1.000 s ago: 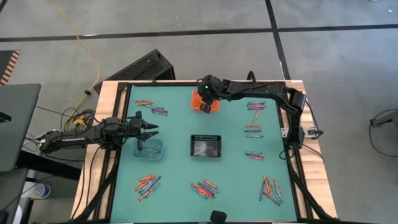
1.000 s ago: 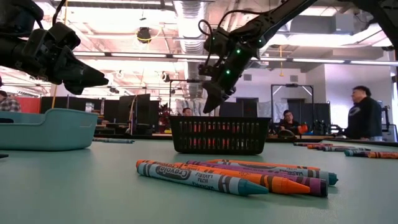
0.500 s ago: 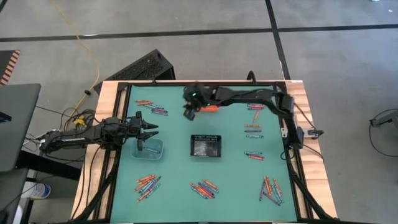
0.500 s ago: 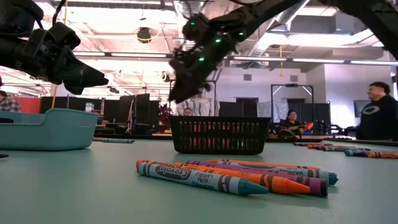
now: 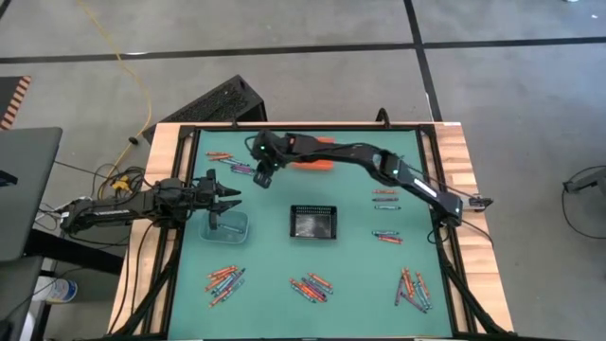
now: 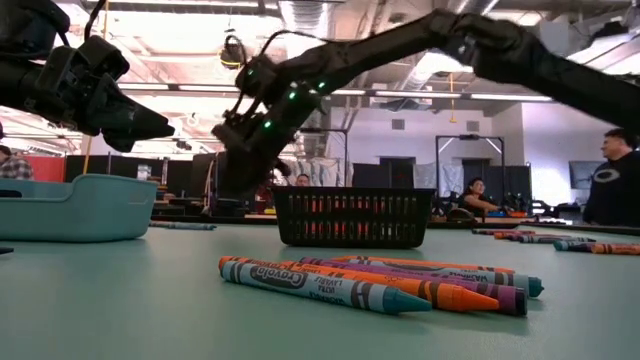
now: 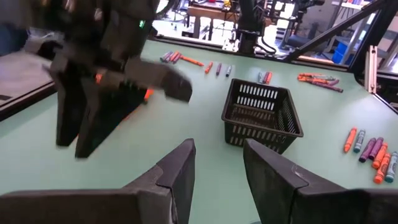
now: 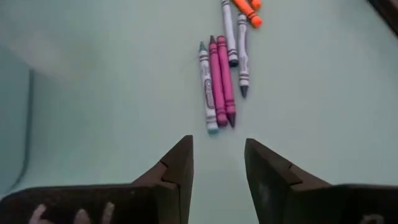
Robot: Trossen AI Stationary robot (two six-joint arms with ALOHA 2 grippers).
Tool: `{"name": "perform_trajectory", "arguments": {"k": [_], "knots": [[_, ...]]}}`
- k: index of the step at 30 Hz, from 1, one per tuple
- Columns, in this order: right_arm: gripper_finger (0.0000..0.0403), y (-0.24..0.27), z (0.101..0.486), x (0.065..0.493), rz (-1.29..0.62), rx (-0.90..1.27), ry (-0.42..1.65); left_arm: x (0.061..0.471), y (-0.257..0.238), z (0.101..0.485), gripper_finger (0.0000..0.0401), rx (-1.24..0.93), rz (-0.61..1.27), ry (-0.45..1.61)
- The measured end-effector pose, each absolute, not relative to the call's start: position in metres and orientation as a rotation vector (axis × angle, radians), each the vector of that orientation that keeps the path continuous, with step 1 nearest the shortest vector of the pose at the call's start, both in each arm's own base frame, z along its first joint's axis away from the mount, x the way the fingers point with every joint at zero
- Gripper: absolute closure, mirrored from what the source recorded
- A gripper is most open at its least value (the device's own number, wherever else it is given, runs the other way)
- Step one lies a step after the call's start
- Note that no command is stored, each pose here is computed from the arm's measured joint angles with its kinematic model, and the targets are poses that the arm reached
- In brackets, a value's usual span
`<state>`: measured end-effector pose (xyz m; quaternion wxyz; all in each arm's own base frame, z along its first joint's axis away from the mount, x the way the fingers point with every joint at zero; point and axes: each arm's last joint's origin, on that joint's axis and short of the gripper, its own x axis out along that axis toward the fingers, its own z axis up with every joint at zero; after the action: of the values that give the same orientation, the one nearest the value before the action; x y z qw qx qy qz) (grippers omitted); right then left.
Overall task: Sort crayons
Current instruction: Put the blue crayon into the light blue bin
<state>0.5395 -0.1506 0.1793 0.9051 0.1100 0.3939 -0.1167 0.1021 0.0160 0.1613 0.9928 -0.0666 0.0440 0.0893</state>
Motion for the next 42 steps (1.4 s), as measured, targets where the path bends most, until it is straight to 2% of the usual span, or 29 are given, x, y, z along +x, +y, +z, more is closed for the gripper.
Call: {"name": "perform_trajectory", "arguments": {"k": [3,12,17,26,32,42], "knots": [[0.0267,-0.151,0.163,0.542,-0.229,0.219,0.815,0.102,0.016,0.161,0.0276,-0.133,0.179,0.088],[0.0267,-0.143,0.149,0.558,-0.18,0.116,0.709,0.102,0.016,0.161,0.0276,-0.133,0.179,0.089],[0.0267,-0.138,0.153,0.566,-0.192,0.018,0.637,0.102,0.016,0.161,0.0276,-0.133,0.179,0.088],[0.0267,-0.146,0.117,0.57,-0.182,-0.029,0.648,0.102,0.016,0.161,0.0276,-0.133,0.179,0.088],[0.0269,-0.144,0.11,0.569,-0.172,-0.032,0.676,0.102,0.016,0.161,0.0276,-0.134,0.179,0.09],[0.0296,-0.144,0.109,0.569,-0.198,-0.078,0.694,0.102,0.016,0.161,0.0276,-0.134,0.179,0.091]]}}
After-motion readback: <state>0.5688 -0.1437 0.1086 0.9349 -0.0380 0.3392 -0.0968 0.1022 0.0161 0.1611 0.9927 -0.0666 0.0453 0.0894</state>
